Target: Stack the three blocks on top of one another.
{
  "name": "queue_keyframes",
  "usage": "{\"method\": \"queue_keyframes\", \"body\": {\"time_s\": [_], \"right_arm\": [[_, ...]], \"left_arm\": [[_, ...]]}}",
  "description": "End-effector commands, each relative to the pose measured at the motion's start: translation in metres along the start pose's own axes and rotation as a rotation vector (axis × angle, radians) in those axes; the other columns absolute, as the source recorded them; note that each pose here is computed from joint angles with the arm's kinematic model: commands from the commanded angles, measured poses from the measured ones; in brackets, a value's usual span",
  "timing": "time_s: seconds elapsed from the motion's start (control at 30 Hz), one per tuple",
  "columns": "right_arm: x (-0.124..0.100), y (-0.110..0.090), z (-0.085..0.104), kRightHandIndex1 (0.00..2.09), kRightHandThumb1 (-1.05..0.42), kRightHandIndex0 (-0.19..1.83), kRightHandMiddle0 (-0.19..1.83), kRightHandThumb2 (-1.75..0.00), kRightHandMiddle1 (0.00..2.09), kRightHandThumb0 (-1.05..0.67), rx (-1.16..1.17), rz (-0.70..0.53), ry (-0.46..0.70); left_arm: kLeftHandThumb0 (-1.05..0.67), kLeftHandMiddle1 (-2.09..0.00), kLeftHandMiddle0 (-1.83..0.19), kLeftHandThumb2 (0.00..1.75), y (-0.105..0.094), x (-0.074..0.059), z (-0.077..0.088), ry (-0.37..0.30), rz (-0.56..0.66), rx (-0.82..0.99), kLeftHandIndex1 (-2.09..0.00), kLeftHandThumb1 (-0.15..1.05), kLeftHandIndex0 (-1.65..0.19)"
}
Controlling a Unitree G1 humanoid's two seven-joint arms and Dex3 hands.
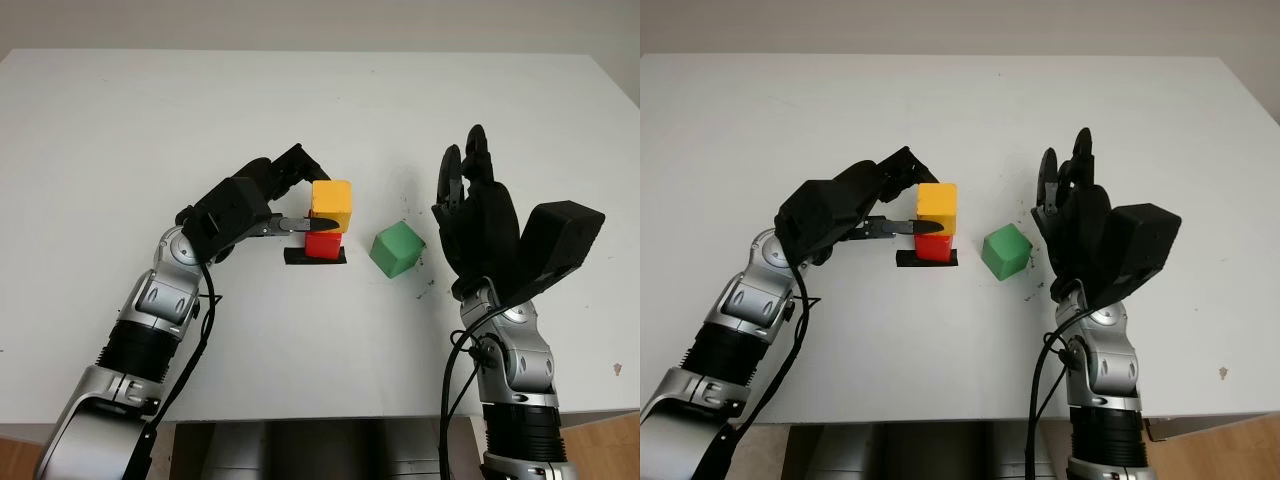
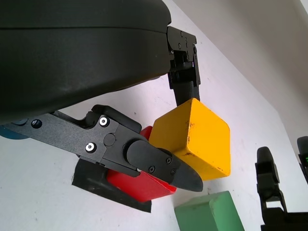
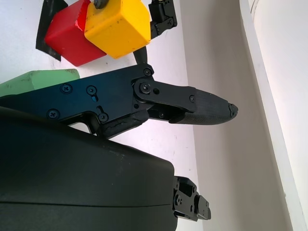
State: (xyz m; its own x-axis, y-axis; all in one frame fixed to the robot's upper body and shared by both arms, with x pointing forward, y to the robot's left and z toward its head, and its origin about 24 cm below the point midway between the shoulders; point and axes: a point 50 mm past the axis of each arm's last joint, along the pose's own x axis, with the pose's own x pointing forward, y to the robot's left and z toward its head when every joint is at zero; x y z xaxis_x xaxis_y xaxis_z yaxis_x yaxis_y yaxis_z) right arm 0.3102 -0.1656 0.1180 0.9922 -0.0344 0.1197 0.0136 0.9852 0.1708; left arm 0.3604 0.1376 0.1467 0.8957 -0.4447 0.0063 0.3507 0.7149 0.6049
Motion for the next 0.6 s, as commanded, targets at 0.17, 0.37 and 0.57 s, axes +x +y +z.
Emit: {"method": "queue_keyframes", "body": {"time_s": [0.17,0.37,0.57], "right_arm": [[-0.0014,-0.0025,0.0022,0.0,-1.05,-0.19,-0.19,-0.54,0.01,-0.65,0.006,0.0,-0.013],[-0.0003,-0.0025,0.0016,0.0,-1.05,-0.19,-0.19,-0.54,0.0,-0.65,0.018,0.005,-0.016],[0.0004,-0.0028,0.0027,0.0,-1.05,-0.19,-0.19,-0.54,0.01,-0.66,0.008,0.006,-0.015]], "left_arm": [[-0.46,-0.05,-0.13,0.06,0.0016,0.0011,0.0,0.011,0.01,0.048,-1.85,1.02,-0.21],[-0.42,-0.04,-0.1,0.06,0.0013,0.0003,0.0011,0.012,0.0,0.026,-1.88,1.02,-0.16],[-0.41,-0.05,-0.1,0.06,0.0008,-0.0001,0.0021,0.002,-0.014,0.014,-1.91,1.03,-0.14]]}}
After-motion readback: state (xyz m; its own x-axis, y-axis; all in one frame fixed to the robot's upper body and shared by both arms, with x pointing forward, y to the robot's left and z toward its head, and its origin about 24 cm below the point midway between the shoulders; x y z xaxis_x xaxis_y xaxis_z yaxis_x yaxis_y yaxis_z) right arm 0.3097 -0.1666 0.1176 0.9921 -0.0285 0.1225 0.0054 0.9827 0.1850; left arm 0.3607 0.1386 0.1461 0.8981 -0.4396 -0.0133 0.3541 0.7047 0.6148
